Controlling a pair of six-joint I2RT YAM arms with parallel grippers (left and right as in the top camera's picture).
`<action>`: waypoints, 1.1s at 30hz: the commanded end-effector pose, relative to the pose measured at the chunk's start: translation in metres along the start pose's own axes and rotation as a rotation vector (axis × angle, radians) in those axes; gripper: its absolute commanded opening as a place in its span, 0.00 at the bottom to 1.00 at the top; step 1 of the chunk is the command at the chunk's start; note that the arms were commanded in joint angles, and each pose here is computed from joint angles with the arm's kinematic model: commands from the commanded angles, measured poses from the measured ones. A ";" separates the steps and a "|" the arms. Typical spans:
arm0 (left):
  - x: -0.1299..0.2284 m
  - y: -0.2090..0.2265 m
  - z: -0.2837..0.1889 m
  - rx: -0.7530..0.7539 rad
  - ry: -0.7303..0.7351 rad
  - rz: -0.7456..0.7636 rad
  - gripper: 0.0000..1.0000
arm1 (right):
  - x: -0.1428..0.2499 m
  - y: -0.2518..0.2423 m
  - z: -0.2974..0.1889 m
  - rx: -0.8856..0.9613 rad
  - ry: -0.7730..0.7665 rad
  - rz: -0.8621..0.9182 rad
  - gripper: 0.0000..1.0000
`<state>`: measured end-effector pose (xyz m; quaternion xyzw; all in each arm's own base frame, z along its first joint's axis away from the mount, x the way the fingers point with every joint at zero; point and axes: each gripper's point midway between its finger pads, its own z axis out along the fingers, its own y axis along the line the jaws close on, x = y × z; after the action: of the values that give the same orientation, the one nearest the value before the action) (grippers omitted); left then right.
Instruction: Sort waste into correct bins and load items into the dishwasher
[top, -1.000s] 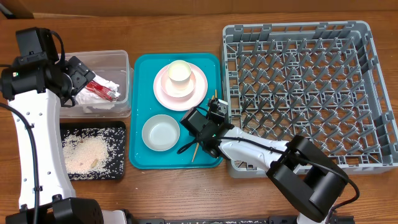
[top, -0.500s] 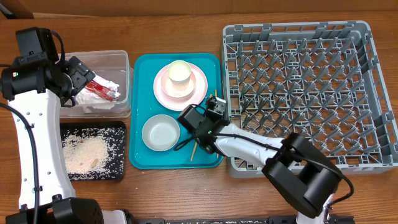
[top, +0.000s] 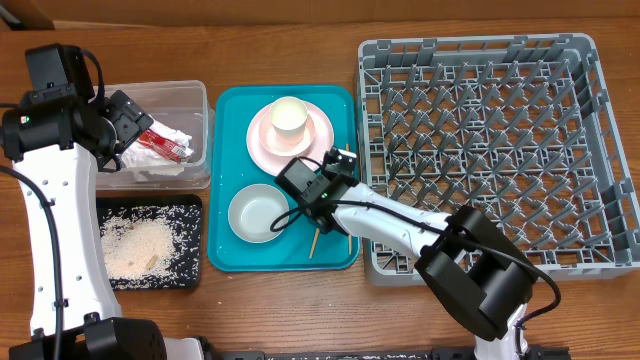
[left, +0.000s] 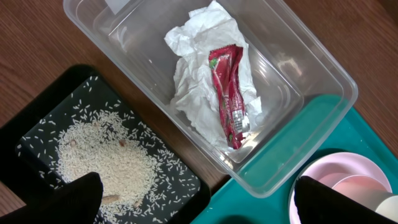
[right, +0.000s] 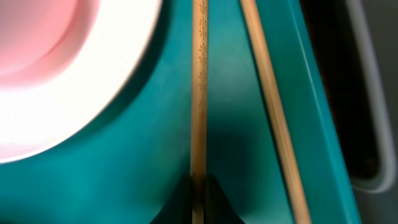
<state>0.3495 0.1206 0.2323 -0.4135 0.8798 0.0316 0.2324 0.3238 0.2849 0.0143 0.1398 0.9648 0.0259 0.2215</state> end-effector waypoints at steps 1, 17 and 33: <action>-0.004 -0.004 -0.004 0.016 -0.010 -0.023 1.00 | -0.021 0.020 -0.016 -0.030 -0.023 -0.085 0.04; -0.004 -0.004 -0.004 0.016 -0.010 -0.023 1.00 | -0.079 0.005 -0.079 -0.052 -0.078 -0.182 0.04; -0.004 -0.004 -0.004 0.016 -0.010 -0.023 1.00 | -0.148 -0.067 -0.101 0.017 -0.122 -0.316 0.04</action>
<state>0.3495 0.1206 0.2323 -0.4135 0.8798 0.0316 0.2324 0.3845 0.1873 0.1511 0.0224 0.9619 -0.0186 0.2720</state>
